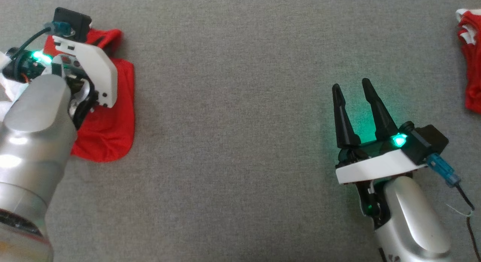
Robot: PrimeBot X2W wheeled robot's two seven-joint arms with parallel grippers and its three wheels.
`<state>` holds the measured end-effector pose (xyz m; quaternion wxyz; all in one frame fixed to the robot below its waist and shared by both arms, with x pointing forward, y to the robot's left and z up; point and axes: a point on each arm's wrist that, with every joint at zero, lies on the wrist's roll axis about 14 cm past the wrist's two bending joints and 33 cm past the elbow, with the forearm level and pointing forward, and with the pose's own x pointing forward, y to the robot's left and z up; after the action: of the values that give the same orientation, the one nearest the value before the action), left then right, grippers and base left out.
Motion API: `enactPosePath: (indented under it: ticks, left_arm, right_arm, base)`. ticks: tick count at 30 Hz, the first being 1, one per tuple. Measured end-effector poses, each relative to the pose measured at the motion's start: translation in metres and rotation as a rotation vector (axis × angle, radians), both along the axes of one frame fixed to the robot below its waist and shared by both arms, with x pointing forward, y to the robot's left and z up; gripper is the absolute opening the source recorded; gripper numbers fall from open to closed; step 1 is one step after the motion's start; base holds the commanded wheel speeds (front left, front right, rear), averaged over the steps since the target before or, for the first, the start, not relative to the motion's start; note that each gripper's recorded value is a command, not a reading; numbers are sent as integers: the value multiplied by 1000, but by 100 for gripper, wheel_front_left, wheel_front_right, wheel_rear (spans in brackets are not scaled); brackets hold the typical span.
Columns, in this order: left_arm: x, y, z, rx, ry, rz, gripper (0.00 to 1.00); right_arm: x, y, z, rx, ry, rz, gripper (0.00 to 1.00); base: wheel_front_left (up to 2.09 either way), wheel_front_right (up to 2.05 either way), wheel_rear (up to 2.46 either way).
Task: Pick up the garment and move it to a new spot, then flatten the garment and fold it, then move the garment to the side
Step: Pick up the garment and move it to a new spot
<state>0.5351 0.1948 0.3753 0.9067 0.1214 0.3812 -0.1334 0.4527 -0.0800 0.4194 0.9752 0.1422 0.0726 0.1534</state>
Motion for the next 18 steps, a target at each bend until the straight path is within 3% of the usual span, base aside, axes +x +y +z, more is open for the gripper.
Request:
enactPosePath:
  ticks: [7,13,18]
  left_arm:
    - [21,-28,43,-122,-213,-22,0]
    - [44,-78,131,-290,-487,-107,0]
    - [42,-122,185,-422,-610,-195,0]
  right_arm:
    - [-2,1,6,-4,-11,4,100]
    - [-6,1,22,-2,-44,3,100]
    - [-12,-6,33,5,-63,-17,100]
  base:
    - [0,0,0]
    - [0,0,0]
    - [0,0,0]
